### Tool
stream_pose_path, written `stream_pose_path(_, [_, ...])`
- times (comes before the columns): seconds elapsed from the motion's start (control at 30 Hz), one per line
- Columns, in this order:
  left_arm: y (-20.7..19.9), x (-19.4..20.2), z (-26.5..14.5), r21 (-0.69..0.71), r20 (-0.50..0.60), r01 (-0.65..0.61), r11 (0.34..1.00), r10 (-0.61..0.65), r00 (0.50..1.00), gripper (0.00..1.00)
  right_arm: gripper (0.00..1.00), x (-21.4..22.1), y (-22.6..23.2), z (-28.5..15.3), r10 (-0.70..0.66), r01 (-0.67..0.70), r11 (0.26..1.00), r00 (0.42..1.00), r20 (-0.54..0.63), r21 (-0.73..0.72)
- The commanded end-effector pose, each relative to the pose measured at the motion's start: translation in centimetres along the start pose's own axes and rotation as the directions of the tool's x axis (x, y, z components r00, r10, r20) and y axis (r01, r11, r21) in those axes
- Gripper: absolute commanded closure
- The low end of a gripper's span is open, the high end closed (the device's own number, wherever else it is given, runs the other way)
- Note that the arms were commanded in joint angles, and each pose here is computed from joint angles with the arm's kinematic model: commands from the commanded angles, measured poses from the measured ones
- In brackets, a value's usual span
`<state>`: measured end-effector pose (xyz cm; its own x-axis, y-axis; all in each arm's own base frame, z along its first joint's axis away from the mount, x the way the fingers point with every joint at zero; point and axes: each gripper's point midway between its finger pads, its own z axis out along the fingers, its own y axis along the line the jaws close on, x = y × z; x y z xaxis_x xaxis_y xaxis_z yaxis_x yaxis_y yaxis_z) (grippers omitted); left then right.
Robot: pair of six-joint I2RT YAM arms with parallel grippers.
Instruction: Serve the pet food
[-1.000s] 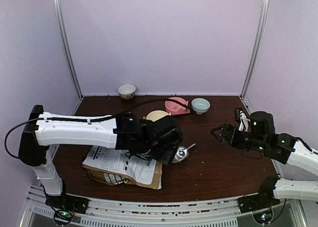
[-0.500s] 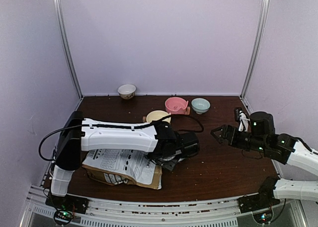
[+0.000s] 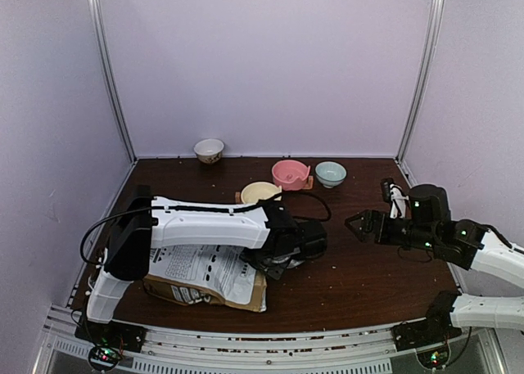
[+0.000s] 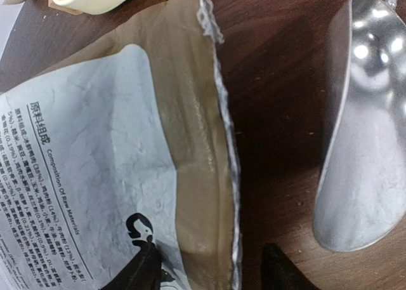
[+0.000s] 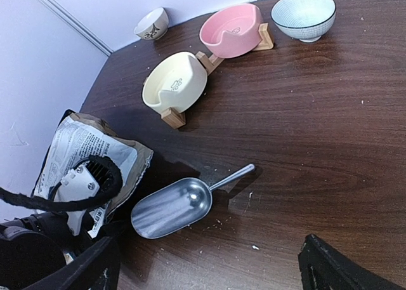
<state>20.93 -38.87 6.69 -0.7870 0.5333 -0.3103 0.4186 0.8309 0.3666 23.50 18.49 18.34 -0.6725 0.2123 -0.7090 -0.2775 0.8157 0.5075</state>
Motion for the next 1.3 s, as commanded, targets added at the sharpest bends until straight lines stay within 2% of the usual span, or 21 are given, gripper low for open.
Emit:
stream_pose_path(0.0, [1.4,0.4,0.0,-0.072,-0.026,-0.067,0.995,0.065,0.998,0.47,0.0,-1.0,1.3,-0.2,-0.022,0.023,0.999,0.999,0.025,-0.042])
stream_pose_path(0.17, [2.8,1.1,0.1,-0.134,-0.05,-0.126,0.983,0.12,0.992,0.61,0.0,-1.0,1.4,-0.1,-0.02,0.021,0.999,1.0,0.023,-0.046])
stream_pose_path(0.43, [3.2,0.3,-1.5,-0.111,-0.023,-0.101,0.989,0.099,0.995,0.98,0.0,-1.1,1.4,-0.1,-0.023,0.024,0.999,0.999,0.024,-0.044])
stream_pose_path(0.63, [4.2,-1.3,-4.2,-0.005,0.034,-0.002,1.0,0.002,0.999,1.0,0.0,-1.4,1.5,-0.1,-0.018,0.02,0.999,0.999,0.031,-0.041])
stream_pose_path(0.83, [8.3,-3.6,-7.5,0.198,0.126,0.166,0.966,-0.193,0.973,1.0,0.0,-1.9,1.5,-0.1,0.007,-0.005,1.0,0.999,0.043,-0.03])
stream_pose_path(0.97, [12.7,-4.5,-10.1,0.344,0.182,0.236,0.909,-0.311,0.933,1.0,0.0,-2.3,1.6,-0.1,0.027,-0.026,0.999,0.998,0.052,-0.029])
stream_pose_path(1.03, [14.7,-5.7,-13.2,0.427,0.255,0.228,0.875,-0.358,0.898,1.0,0.0,-2.6,1.8,-0.1,0.036,-0.034,0.999,0.998,0.058,-0.031])
stream_pose_path(1.1, [17.1,-6.9,-17.5,0.515,0.344,0.204,0.832,-0.419,0.84,1.0,0.0,-2.8,1.9,0.0,0.04,-0.038,0.999,0.997,0.06,-0.03])
stream_pose_path(1.27, [21.1,-8.6,-26.5,0.675,0.488,0.095,0.732,-0.539,0.687,1.0,0.0,-3.4,2.5,0.3,0.051,-0.049,0.998,0.997,0.058,-0.033])
